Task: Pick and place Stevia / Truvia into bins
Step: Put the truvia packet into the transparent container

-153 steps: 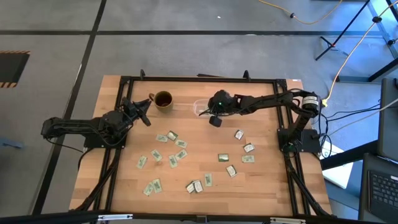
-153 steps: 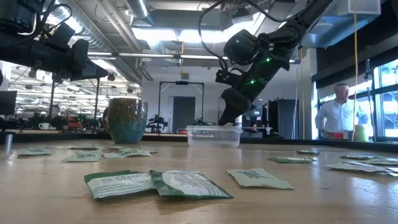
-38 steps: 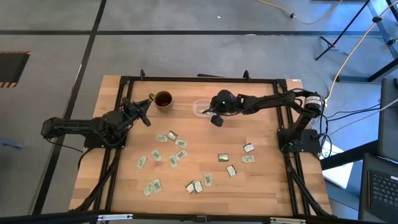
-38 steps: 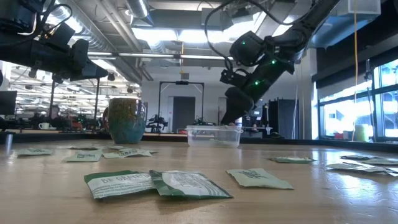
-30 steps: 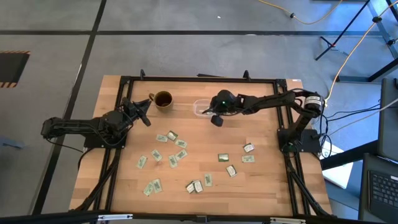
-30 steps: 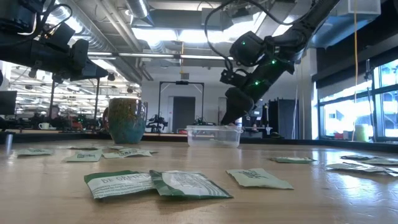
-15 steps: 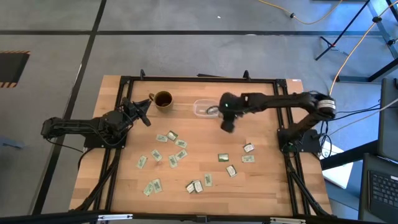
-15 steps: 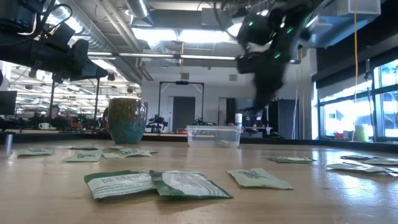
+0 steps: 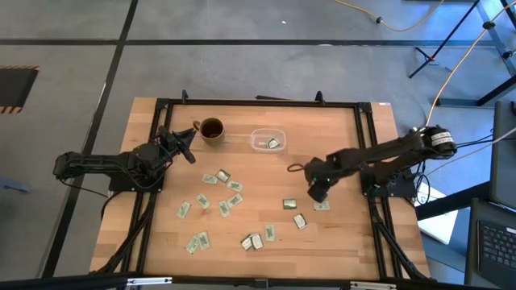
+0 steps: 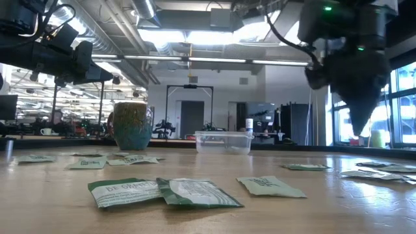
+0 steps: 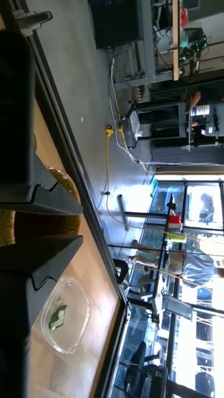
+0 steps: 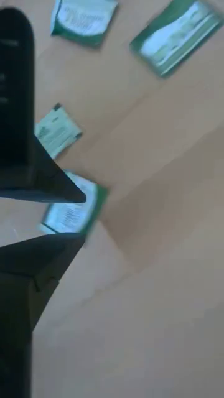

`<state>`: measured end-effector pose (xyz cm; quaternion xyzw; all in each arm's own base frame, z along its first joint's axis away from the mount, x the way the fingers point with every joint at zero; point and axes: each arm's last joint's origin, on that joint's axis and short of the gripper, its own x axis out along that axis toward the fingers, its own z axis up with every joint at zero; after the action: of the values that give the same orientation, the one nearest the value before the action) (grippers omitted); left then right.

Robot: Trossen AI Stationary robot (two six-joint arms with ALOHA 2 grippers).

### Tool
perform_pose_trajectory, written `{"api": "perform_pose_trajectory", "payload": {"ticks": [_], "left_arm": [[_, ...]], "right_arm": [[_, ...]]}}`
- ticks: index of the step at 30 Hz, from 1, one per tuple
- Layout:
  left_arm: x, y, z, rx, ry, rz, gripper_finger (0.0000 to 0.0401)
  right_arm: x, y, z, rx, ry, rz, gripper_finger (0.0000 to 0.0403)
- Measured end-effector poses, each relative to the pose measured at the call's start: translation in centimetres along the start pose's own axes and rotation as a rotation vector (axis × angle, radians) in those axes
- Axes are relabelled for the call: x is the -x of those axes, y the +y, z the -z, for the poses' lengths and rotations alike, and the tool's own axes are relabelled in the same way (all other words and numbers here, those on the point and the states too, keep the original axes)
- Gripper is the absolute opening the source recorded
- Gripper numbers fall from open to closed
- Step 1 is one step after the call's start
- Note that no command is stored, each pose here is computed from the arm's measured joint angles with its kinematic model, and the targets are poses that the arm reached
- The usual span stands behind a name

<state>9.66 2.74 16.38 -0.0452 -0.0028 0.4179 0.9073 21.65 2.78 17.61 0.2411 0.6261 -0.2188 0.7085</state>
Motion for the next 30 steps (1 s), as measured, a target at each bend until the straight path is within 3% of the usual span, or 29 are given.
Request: {"api": "perform_pose_trajectory", "payload": {"ticks": [12,22,30], "left_arm": [[0.0,0.0,0.0,0.0,0.0,0.0,0.0058],[0.0,0.0,0.1,-0.005,0.005,0.0,0.0058],[0.0,0.0,0.1,-0.007,0.007,-0.001,0.0058]], "right_arm": [[-1.8,1.1,2.1,-0.037,-0.016,-0.039,0.009],[-3.6,0.8,2.4,-0.038,0.021,0.021,0.0089],[-4.2,0.9,2.4,-0.032,0.035,0.047,0.005]]}}
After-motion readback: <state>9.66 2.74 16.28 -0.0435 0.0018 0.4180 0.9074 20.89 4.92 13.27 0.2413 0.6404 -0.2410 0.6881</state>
